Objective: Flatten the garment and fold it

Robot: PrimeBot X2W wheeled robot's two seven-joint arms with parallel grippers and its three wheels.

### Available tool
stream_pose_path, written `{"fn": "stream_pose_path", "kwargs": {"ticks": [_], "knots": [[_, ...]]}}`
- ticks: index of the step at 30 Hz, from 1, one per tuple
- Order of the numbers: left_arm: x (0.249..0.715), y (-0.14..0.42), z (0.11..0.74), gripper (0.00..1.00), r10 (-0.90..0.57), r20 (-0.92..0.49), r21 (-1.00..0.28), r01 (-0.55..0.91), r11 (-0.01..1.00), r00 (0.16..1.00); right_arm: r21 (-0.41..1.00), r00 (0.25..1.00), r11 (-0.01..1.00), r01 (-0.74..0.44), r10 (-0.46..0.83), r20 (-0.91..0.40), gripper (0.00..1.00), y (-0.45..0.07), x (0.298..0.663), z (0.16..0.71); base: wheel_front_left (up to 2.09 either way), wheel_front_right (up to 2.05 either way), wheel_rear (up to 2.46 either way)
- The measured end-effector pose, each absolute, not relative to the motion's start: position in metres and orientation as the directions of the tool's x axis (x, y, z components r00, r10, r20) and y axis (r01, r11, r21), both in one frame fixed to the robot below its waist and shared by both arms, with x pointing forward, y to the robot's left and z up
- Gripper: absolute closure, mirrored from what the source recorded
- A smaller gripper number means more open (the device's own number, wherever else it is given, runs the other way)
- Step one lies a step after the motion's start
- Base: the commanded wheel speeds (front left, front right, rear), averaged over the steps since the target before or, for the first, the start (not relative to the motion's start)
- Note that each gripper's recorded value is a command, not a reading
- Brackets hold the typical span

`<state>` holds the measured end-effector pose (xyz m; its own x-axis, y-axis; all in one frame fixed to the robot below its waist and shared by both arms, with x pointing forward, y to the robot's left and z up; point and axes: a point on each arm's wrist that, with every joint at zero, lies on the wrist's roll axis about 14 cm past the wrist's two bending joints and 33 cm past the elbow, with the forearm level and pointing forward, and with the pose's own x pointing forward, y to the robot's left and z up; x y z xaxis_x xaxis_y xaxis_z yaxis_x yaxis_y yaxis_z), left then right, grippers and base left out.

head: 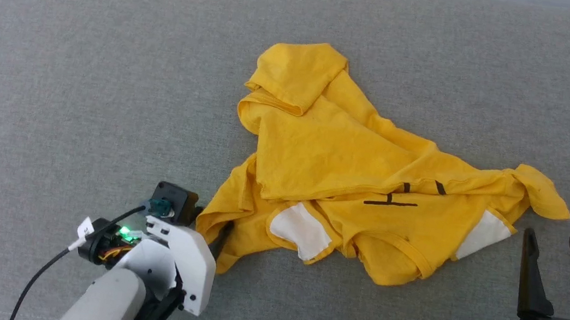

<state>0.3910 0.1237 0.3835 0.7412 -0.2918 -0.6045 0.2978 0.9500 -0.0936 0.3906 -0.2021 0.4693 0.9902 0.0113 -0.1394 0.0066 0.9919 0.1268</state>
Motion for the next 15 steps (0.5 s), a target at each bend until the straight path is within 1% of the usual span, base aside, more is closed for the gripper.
{"fn": "stream_pose_path", "kwargs": {"ticks": [1,6,9,12,15], "knots": [[0.393,0.123,0.385,1.0,-0.295,-0.595,-0.096,0.298,0.95,0.748,0.129,0.991,0.992,0.008,0.01,-0.137,0.0,-0.202,0.391,0.47,0.0,0.0,0.0],[0.397,0.117,0.393,1.0,-0.323,-0.54,-0.127,0.304,0.944,0.777,0.133,0.992,0.991,0.014,0.002,-0.123,0.0,-0.205,0.389,0.475,0.0,0.0,0.0],[0.404,0.124,0.406,1.0,-0.309,-0.487,-0.144,0.274,0.951,0.817,0.132,0.993,0.991,0.016,-0.001,-0.114,0.0,-0.206,0.388,0.478,0.0,0.0,0.0],[0.414,0.143,0.422,1.0,-0.262,-0.433,-0.143,0.221,0.965,0.862,0.131,0.994,0.991,0.015,-0.001,-0.106,0.0,-0.206,0.388,0.481,0.0,0.0,0.0],[0.421,0.177,0.435,1.0,-0.166,-0.399,-0.101,0.136,0.985,0.902,0.132,0.994,0.991,0.011,0.003,-0.106,0.0,-0.205,0.388,0.481,0.0,0.0,0.0]]}}
